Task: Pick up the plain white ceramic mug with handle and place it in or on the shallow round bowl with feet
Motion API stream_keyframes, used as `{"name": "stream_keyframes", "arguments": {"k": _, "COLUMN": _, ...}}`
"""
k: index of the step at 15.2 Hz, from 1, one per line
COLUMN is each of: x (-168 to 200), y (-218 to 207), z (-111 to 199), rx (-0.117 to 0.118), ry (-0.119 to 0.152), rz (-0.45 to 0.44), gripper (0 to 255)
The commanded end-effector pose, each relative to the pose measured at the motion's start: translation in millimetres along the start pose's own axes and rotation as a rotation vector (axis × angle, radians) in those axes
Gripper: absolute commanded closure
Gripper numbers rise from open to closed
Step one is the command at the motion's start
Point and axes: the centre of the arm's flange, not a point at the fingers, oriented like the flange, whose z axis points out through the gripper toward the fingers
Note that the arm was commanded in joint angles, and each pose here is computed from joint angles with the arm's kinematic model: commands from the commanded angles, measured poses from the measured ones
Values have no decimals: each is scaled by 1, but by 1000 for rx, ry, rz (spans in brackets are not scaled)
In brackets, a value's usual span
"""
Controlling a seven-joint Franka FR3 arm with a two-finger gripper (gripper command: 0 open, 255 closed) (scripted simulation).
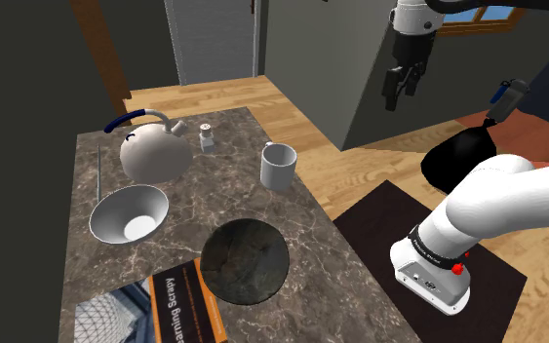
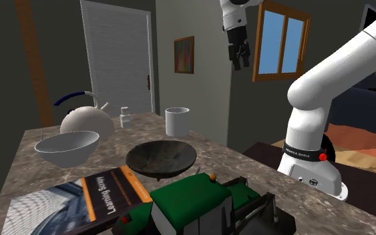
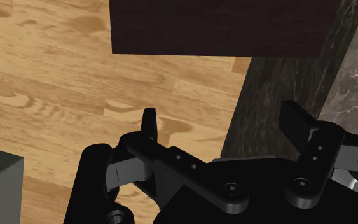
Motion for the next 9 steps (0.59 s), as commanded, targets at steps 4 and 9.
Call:
{"name": "stream_keyframes", "arguments": {"k": 4, "x": 20, "y": -30, "z": 11, "rx": 11, "ry": 10, "rz": -16, "gripper": 0}}
{"name": "stream_keyframes", "arguments": {"k": 9, "x": 51, "y": -81, "z": 28, "rx": 28, "ry": 26, "rz": -43, "gripper": 0}}
